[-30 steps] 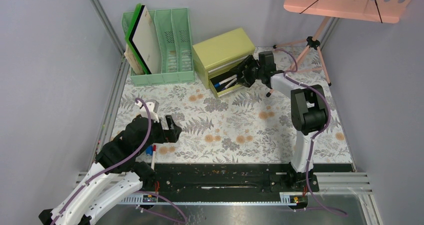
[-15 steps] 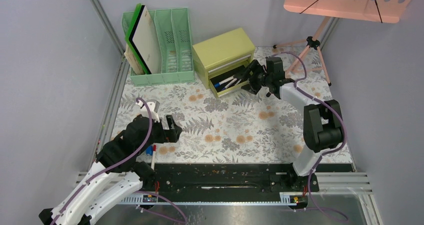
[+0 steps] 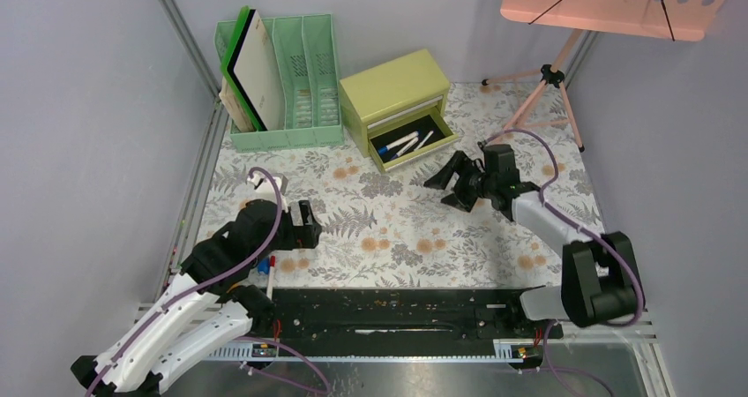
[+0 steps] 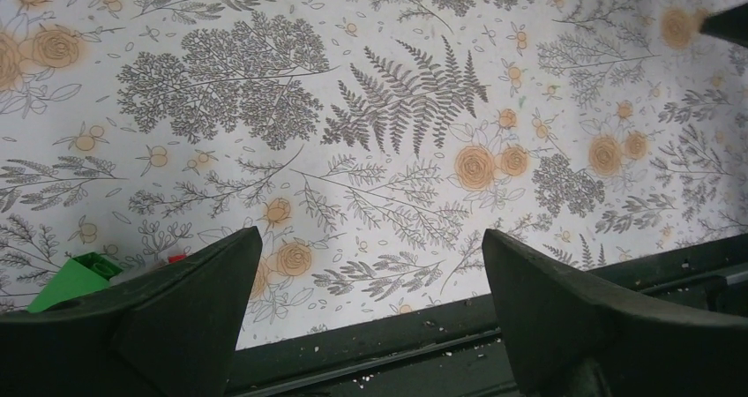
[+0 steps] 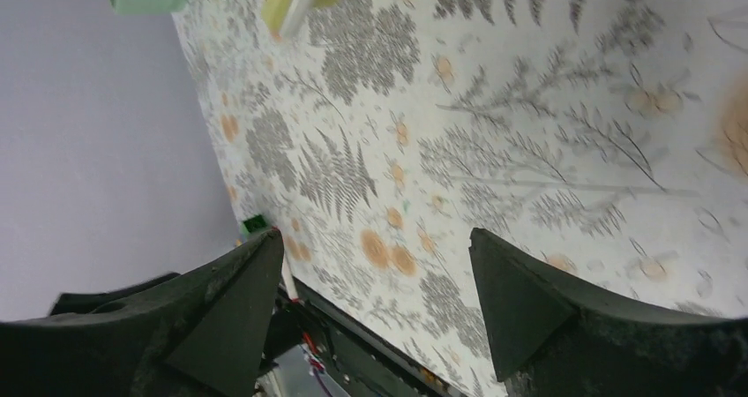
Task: Organize the desk
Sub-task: Place the stationery in the drawer, then pick up the stationery from the corner of the board.
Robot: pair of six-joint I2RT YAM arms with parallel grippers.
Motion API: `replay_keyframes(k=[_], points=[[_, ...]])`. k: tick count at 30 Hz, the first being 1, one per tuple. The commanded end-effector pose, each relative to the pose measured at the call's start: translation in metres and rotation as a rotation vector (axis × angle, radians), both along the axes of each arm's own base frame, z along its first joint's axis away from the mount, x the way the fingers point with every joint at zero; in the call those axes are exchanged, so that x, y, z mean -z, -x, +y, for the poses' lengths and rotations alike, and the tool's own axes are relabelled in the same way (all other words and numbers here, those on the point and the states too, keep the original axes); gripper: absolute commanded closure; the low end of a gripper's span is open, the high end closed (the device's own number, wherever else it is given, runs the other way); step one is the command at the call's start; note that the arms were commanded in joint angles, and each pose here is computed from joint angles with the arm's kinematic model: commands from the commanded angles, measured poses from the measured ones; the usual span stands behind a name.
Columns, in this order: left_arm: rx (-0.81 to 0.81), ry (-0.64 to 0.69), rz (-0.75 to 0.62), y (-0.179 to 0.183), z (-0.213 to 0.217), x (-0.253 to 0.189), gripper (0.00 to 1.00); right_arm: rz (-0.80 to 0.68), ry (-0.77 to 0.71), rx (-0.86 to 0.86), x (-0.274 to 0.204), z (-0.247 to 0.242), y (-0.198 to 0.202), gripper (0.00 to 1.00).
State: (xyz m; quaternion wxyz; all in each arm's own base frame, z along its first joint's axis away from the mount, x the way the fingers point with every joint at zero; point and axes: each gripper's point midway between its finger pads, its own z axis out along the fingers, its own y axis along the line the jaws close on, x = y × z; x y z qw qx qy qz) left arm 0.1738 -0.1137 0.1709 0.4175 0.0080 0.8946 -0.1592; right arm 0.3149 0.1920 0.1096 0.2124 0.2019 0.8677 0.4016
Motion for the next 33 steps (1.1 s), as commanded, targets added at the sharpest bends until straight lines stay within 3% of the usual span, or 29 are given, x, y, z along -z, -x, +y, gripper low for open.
replay_keyframes(k=[1, 8, 12, 16, 26, 33], points=[[-0.072, -0.01, -0.033, -0.012, 0.006, -0.008, 0.01, -0.042, 0.177, -0.035, 0.009, -0.029, 0.032, 0.14], [-0.196, -0.08, 0.001, -0.02, 0.022, 0.007, 0.01, -0.034, 0.364, -0.023, 0.025, -0.067, 0.078, 0.12], [-0.45, -0.137, 0.04, -0.019, 0.057, 0.031, 0.01, -0.01, 0.435, -0.018, 0.034, -0.084, 0.103, 0.12], [-0.568, -0.125, 0.08, -0.011, 0.068, 0.053, 0.01, 0.009, 0.495, -0.004, 0.039, -0.099, 0.121, 0.13], [-0.709, -0.117, 0.115, 0.0, 0.086, 0.079, 0.08, -0.021, 0.555, 0.027, 0.024, -0.112, 0.126, 0.14], [-0.691, -0.192, 0.257, -0.007, 0.084, 0.097, 0.08, 0.001, 0.549, 0.012, 0.03, -0.11, 0.127, 0.14]])
